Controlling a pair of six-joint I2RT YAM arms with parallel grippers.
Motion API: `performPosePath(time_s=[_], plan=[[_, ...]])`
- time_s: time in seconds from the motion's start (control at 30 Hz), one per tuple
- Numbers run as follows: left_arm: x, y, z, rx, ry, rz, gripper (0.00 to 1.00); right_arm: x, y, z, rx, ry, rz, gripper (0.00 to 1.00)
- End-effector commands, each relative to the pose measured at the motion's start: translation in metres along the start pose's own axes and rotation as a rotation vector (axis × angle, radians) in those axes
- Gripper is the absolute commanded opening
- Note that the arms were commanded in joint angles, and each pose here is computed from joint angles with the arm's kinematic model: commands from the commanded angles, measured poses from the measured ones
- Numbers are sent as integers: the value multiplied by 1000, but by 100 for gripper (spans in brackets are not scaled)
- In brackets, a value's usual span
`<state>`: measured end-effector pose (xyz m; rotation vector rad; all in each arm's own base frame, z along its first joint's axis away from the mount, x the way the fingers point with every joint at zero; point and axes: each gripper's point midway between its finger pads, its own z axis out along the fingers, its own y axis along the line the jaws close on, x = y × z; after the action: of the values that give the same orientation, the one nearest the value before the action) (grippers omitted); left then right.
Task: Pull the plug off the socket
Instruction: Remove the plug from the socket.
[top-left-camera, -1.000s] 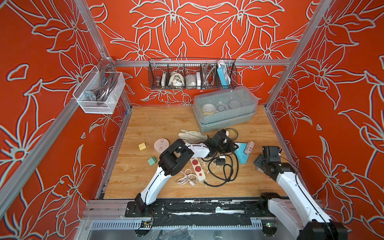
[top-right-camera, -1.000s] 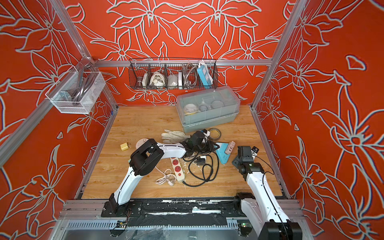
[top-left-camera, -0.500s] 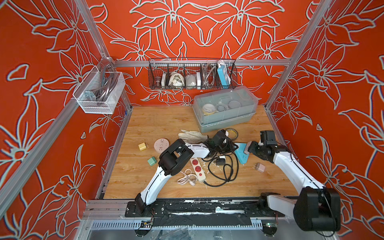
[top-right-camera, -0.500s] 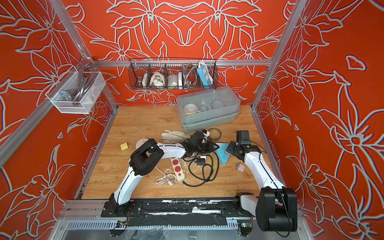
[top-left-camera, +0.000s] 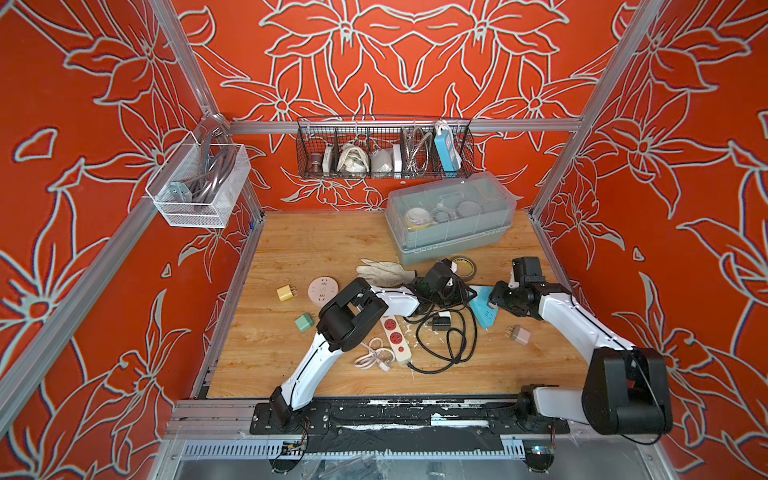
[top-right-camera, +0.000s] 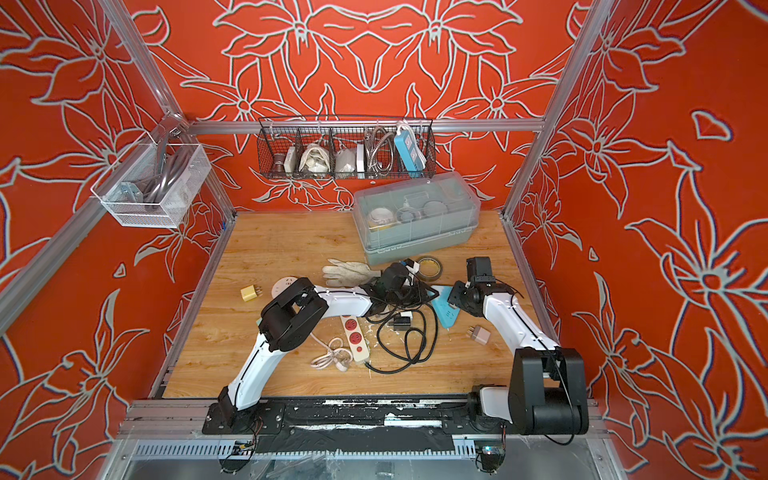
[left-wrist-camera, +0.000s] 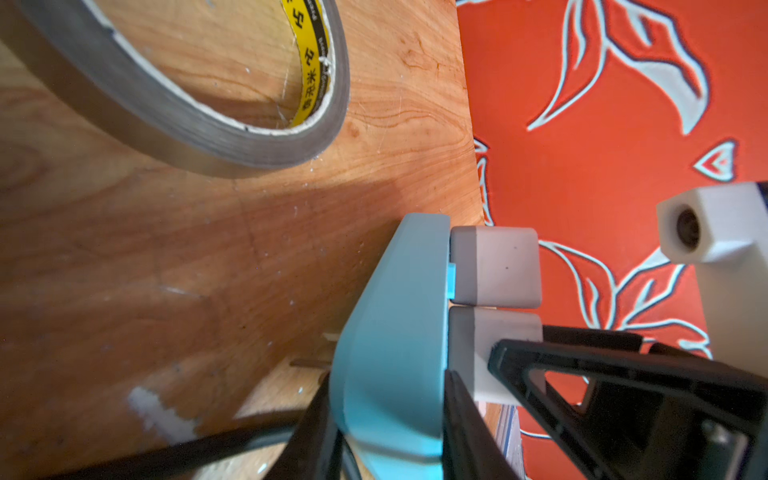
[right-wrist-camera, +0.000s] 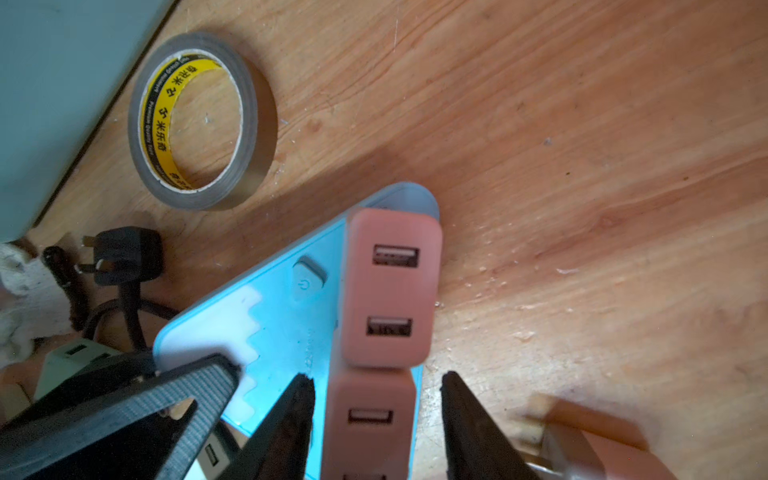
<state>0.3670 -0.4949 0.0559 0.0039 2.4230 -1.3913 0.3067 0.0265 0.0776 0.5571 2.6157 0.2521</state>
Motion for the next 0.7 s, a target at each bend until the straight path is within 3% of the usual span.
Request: performPosePath(time_s=[0.0, 0.4, 0.67], plan=[[78, 128, 0, -380, 192, -58, 8, 13, -5, 5, 19, 26, -14, 44], [82, 134, -1, -409, 203, -59, 7, 14, -6, 4, 11, 9, 10, 2], [85, 155, -13, -506, 193, -34, 6, 10, -3, -1, -44, 14, 77, 0]])
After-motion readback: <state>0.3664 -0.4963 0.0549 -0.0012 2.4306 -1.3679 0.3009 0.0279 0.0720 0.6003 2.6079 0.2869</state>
